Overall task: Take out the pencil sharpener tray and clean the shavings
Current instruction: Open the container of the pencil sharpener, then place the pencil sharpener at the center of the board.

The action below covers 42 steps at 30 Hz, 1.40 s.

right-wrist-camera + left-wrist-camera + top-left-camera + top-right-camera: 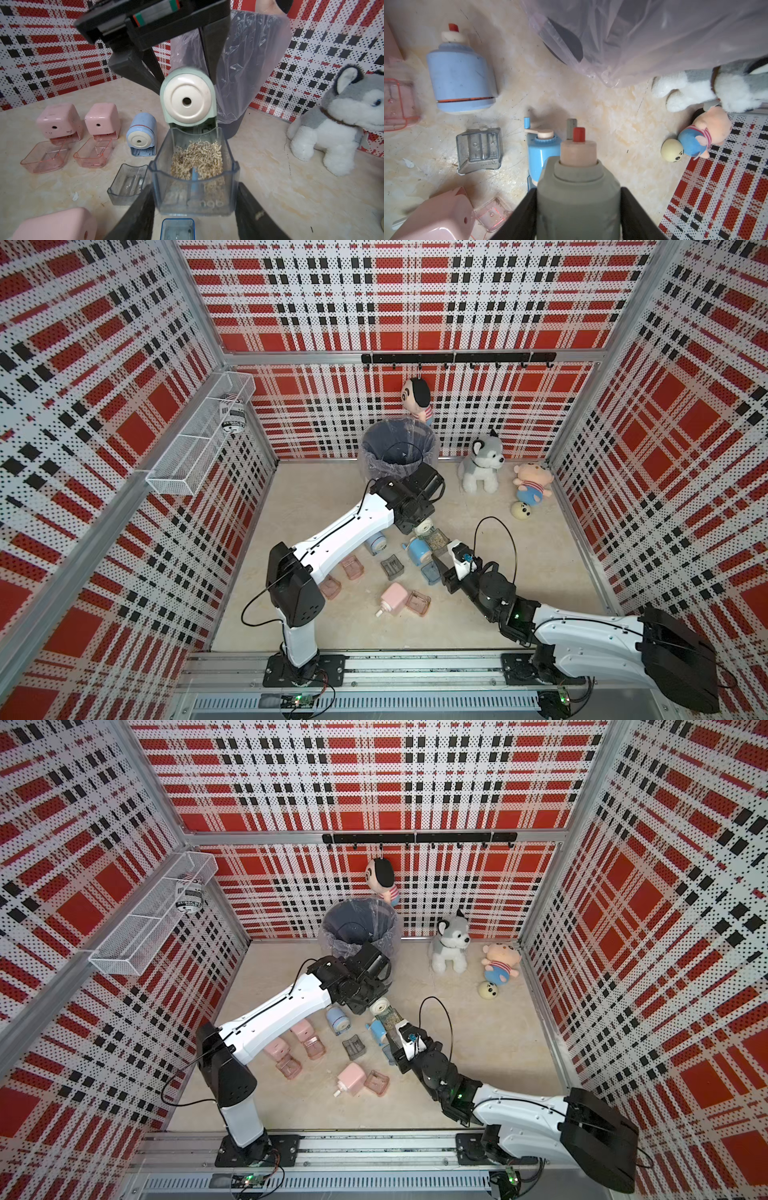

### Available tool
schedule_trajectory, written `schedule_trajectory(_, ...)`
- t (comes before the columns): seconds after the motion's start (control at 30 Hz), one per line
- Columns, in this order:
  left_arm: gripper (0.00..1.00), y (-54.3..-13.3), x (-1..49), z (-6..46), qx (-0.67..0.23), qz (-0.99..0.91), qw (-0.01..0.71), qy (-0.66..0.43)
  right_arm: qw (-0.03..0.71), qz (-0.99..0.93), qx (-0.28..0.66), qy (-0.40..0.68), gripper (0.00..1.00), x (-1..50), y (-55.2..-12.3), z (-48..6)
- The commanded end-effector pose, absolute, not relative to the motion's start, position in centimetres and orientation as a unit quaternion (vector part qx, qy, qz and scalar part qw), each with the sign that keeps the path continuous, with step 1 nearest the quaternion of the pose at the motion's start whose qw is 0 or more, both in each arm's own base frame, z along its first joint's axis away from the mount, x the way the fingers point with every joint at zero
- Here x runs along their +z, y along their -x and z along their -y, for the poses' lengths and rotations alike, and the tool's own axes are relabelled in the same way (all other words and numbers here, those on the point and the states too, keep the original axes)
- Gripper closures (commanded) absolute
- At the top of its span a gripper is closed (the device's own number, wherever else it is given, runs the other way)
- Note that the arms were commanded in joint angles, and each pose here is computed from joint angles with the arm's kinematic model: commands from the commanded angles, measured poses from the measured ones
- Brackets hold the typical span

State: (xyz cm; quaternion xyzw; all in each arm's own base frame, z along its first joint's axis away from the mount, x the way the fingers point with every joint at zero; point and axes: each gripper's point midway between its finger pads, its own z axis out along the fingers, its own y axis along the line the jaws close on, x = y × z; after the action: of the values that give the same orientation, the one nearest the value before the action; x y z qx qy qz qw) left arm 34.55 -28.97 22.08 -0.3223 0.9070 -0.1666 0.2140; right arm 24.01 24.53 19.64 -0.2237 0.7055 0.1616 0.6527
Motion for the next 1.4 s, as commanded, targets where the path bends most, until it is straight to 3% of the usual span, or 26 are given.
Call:
schedule_trajectory(0.0, 0.85, -36.3, 22.6, 28.7, -0.156, -0.900, 0.245, 0.325, 0.648, -0.714, 0.174, 0.201, 0.51, 19.7, -23.4, -23.5)
schedule_trajectory(0.27, 0.85, -37.9, 20.4, 32.9, -0.145, -0.909, 0.249, 0.302, 0.650, -0.729, 0.159, 0.148, 0.51, 20.2, -23.3, -20.4)
schedule_trajectory(0.57, 0.84, -39.0, 14.6, 37.7, -0.127, -0.926, 0.219, 0.281, 0.645, -0.748, 0.125, 0.094, 0.51, 19.3, -23.4, -17.4)
schedule_trajectory(0.9, 0.83, -39.3, 9.9, 37.8, -0.084, -0.932, 0.205, 0.288, 0.639, -0.754, 0.125, 0.087, 0.50, 18.1, -23.4, -17.2)
schedule_trajectory(1.17, 0.77, -38.8, 8.4, 37.3, -0.058, -0.934, 0.199, 0.293, 0.639, -0.754, 0.126, 0.088, 0.50, 17.9, -23.4, -17.1)
schedule_trajectory(1.37, 0.66, -38.6, 8.0, 37.5, -0.057, -0.936, 0.193, 0.289, 0.640, -0.752, 0.129, 0.088, 0.51, 18.0, -23.4, -17.2)
